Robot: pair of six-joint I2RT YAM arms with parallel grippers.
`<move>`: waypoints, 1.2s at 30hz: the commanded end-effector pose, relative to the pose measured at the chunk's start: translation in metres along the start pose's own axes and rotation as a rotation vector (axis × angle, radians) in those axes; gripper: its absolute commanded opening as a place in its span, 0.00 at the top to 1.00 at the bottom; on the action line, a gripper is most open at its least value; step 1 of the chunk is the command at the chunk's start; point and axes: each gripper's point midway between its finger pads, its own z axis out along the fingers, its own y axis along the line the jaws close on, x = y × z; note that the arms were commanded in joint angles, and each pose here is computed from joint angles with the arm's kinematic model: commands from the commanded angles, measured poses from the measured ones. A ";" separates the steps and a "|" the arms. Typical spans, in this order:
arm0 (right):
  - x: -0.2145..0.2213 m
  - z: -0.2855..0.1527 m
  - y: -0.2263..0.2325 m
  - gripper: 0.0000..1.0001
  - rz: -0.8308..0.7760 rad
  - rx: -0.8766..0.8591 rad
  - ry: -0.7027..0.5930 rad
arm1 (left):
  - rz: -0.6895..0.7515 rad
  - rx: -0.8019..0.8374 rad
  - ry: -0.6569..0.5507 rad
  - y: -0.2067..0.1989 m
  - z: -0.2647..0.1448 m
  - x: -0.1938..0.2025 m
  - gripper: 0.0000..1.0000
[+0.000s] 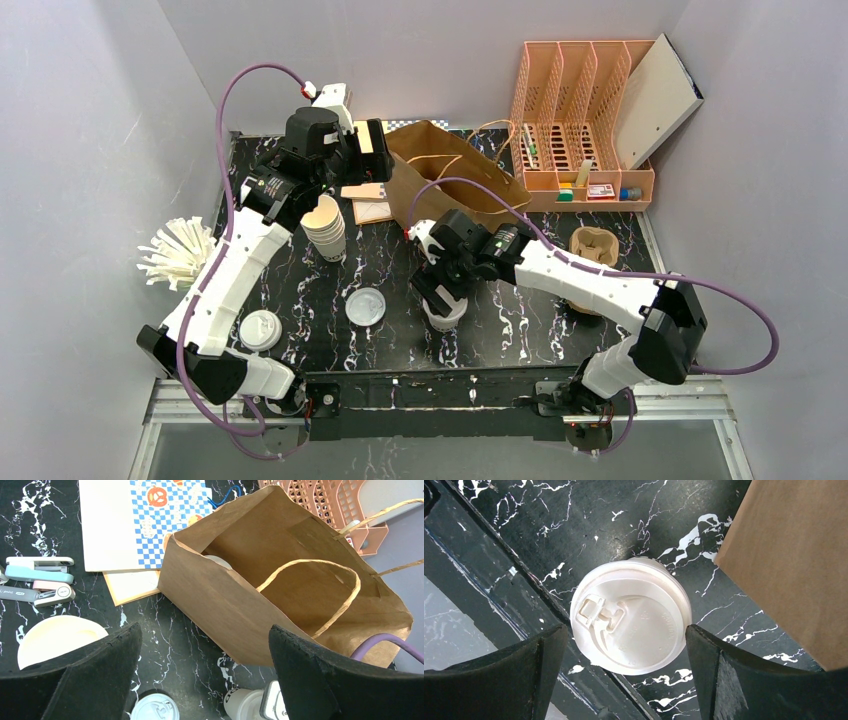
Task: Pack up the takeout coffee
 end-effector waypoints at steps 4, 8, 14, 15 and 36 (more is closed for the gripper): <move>-0.007 -0.007 -0.010 0.02 -0.037 0.051 -0.013 | 0.002 -0.001 -0.042 -0.001 -0.007 -0.014 0.05; -0.005 -0.007 -0.011 0.02 -0.050 0.053 -0.007 | 0.002 -0.002 -0.041 -0.001 -0.006 -0.013 0.05; -0.004 -0.005 -0.010 0.02 -0.068 0.077 -0.003 | 0.003 -0.003 -0.041 0.000 -0.005 -0.013 0.04; -0.004 -0.005 -0.009 0.02 -0.072 0.077 -0.002 | 0.003 -0.004 -0.041 0.000 -0.005 -0.013 0.05; -0.012 -0.012 -0.002 0.22 -0.094 0.100 -0.020 | 0.008 -0.013 -0.040 0.003 -0.005 -0.010 0.04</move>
